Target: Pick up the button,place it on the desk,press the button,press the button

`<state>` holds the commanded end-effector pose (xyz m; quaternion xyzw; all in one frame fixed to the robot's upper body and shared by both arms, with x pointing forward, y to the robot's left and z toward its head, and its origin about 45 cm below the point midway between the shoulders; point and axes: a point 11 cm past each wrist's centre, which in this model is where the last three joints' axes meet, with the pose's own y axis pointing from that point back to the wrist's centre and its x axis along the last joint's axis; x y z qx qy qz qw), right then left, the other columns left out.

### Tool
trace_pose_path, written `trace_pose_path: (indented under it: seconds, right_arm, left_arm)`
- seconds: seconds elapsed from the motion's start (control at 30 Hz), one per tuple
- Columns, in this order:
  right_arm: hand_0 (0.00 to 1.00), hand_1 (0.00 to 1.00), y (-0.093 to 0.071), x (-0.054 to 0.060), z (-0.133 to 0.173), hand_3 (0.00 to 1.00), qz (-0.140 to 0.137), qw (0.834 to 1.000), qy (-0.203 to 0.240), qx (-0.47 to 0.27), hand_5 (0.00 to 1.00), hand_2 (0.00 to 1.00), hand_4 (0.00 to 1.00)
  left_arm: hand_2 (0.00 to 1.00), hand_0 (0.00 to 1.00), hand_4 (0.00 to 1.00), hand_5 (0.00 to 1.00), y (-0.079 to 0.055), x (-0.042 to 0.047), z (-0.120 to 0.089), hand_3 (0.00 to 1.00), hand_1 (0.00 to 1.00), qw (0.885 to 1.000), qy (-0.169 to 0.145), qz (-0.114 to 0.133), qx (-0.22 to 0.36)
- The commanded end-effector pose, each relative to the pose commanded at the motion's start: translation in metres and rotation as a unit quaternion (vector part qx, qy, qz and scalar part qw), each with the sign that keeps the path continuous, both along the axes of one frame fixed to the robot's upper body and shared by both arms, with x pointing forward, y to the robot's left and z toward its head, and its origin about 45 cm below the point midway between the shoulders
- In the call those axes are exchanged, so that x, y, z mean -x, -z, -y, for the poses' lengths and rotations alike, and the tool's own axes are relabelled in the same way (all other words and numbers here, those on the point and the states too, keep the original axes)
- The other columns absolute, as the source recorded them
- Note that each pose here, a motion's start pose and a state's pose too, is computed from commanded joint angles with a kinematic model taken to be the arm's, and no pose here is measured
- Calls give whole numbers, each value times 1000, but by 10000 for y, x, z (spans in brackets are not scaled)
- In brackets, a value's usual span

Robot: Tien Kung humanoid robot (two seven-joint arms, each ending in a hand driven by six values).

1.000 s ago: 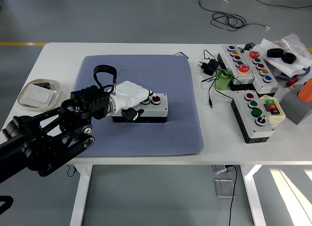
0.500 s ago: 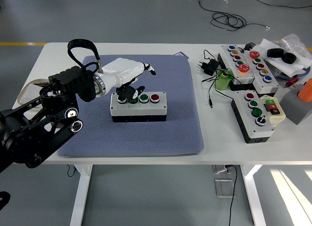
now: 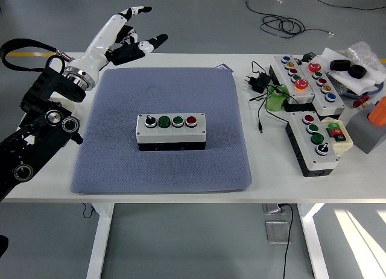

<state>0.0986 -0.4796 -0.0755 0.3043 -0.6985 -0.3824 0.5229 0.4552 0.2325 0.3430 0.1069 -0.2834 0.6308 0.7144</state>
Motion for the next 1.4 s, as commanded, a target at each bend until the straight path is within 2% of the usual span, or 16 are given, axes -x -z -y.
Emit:
trace_pose_path:
  seconds: [0.03,0.13,0.2,0.23,0.3,0.37,0.43,0.53,0.7,0.83,1.4]
  right_arm:
    - [787,797,2,7,-2,751,-1,1000,-1,0,479,817,412]
    - [787,797,7,25,-3,751,-4,1000,-2,0,479,817,412]
    - [787,797,9,35,-2,751,-4,1000,-2,0,479,817,412]
    - [787,797,9,36,-2,751,-4,1000,-2,0,479,817,412]
    - [787,797,12,43,-5,751,-5,1000,-1,0,479,817,412]
    - [787,797,13,46,-6,751,-5,1000,-1,0,479,817,412]
    - [787,797,15,51,-7,751,-5,1000,-1,0,479,817,412]
    - [787,797,15,52,-8,751,-5,1000,-1,0,479,817,412]
    - [787,797,12,40,-6,751,-4,1000,-2,-1,479,817,412]
    - [787,797,7,21,-5,751,-2,1000,-1,-1,479,817,412]
    - [787,797,-1,-11,-5,751,0,1000,-1,0,479,817,412]
  left_arm:
    - [841,746,759,998,30,-10,-54,940,803,1000,-2,-5,22]
    - [841,746,759,998,125,-32,-163,940,803,996,-5,-31,79]
    - [841,746,759,998,224,-52,-246,940,803,992,-9,-56,115]
    - [872,774,748,998,249,-56,-261,933,821,988,-9,-66,136]
    - [872,774,748,998,377,-70,-353,933,821,980,-14,-98,171]
    - [872,774,748,998,444,-73,-393,933,821,971,-15,-118,206]
    - [888,782,737,998,572,-71,-457,926,831,958,-18,-150,244]
    - [888,782,737,998,682,-63,-493,926,831,938,-19,-180,297]
    - [892,784,735,998,801,-48,-522,924,834,898,-21,-213,385]
    - [896,784,734,998,817,-50,-535,924,836,890,-22,-217,401]
    - [902,791,728,998,813,-58,-588,919,845,888,-27,-213,407]
